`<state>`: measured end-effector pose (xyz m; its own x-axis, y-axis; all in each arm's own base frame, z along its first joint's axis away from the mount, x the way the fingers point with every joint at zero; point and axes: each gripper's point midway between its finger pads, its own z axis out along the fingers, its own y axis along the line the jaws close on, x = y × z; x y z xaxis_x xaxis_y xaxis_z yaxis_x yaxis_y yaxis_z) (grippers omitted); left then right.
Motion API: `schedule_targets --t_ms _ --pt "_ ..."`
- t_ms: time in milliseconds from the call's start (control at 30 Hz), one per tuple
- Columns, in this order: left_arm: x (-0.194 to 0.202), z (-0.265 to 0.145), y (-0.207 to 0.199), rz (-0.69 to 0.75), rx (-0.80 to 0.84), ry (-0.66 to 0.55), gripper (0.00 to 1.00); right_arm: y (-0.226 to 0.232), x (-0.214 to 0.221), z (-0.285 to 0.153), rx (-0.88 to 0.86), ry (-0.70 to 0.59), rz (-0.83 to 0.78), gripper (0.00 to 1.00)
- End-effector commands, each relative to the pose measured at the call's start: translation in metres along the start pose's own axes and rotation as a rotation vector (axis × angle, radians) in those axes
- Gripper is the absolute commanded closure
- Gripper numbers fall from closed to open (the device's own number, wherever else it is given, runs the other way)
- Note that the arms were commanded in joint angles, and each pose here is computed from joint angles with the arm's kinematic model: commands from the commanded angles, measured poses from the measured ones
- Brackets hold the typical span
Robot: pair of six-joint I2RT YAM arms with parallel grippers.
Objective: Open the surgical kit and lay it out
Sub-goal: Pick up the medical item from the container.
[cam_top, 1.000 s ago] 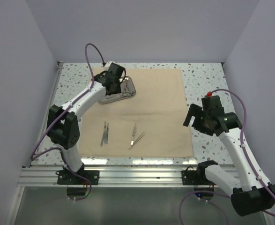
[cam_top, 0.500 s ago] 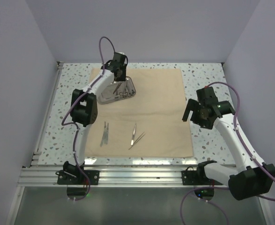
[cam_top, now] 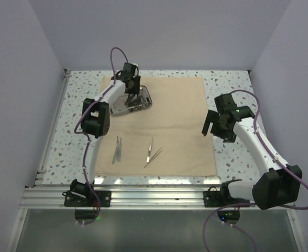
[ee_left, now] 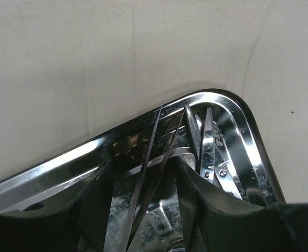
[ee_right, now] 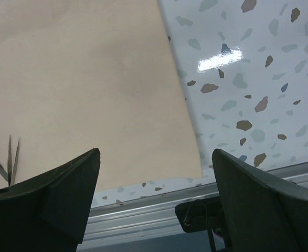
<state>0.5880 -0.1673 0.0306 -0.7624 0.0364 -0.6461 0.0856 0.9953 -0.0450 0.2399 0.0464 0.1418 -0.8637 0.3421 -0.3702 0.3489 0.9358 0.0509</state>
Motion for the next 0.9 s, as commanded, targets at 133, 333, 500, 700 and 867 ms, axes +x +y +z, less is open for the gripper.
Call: schedule_targets --t_ms 133,333,500,700,867 --pt "0.010 0.005 -0.005 0.058 0.021 0.014 0.54 0.011 -0.016 0.004 -0.021 -0.035 0.006 0.09" --pt "0.033 0.014 0.012 0.079 -0.054 0.081 0.79 0.012 -0.018 0.007 -0.023 -0.043 0.005 0.09" --pt "0.036 0.011 0.018 0.078 -0.083 0.102 1.00 0.012 -0.016 0.007 -0.035 -0.048 -0.001 0.09" --pt "-0.009 -0.033 0.015 0.021 -0.085 0.003 1.00 0.013 -0.017 0.002 -0.059 -0.069 -0.003 0.09" --pt "-0.030 -0.083 0.011 -0.031 -0.077 -0.040 1.00 0.017 -0.017 -0.002 -0.094 -0.089 -0.002 0.09"
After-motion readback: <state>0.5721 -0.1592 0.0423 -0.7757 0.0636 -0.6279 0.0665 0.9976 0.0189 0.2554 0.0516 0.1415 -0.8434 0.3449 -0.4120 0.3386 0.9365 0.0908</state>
